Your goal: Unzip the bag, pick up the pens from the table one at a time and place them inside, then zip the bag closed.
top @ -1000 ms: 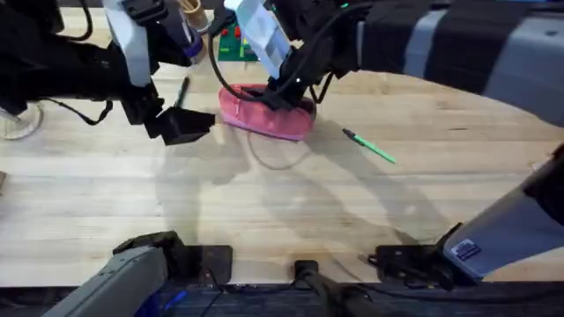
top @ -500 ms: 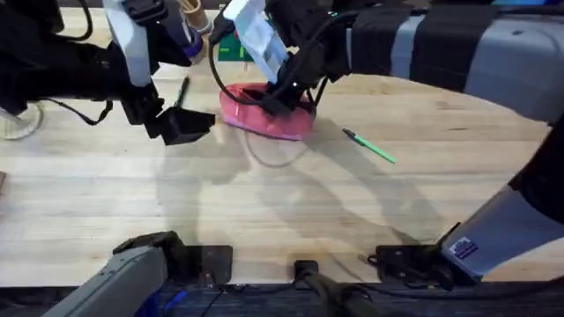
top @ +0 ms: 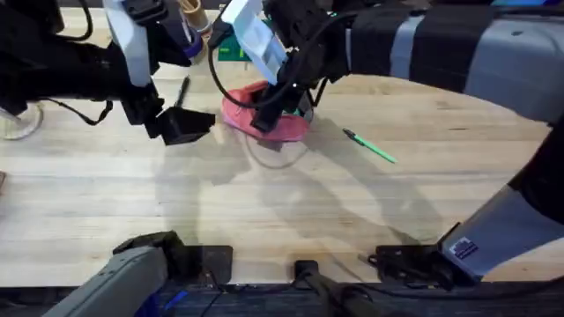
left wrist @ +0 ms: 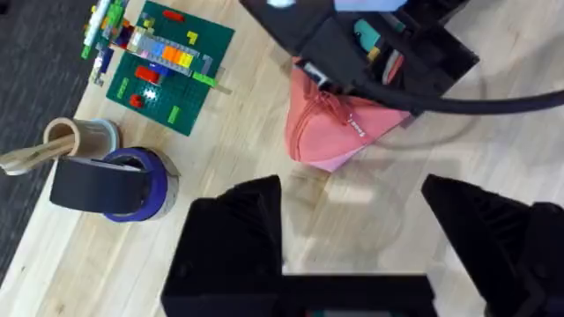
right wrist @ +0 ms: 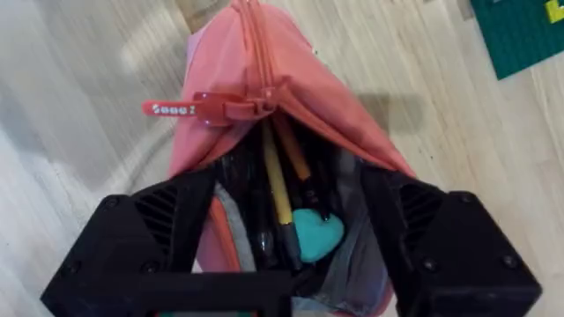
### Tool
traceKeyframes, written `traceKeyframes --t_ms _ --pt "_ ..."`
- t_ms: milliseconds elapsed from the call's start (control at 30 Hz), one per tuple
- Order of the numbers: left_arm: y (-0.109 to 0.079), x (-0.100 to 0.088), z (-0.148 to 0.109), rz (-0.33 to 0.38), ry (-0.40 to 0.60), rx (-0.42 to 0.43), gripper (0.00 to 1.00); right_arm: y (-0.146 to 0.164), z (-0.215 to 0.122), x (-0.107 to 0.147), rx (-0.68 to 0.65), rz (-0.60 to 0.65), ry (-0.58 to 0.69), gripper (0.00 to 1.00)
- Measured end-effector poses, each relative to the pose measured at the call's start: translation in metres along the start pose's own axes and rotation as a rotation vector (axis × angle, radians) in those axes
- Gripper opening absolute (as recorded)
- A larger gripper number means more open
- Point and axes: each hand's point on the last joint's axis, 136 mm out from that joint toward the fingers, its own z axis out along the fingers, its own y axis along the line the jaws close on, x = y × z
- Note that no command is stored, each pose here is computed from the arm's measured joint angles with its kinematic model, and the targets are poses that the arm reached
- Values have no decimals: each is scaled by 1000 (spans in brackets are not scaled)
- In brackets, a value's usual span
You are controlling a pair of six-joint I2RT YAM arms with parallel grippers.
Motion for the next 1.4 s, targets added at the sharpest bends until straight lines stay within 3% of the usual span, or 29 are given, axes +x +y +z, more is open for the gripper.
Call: traceKeyframes --t_ms 333,667,933,1400 --pt "0 0 0 0 0 0 993 8 -12 15 -30 15 69 996" --pt "0 0 0 0 0 0 993 -7 -107 29 24 84 43 996" --pt "0 0 0 0 0 0 994 -23 -152 75 46 214 115 996" --pt "0 0 0 0 0 1 993 -73 -177 138 110 479 185 997"
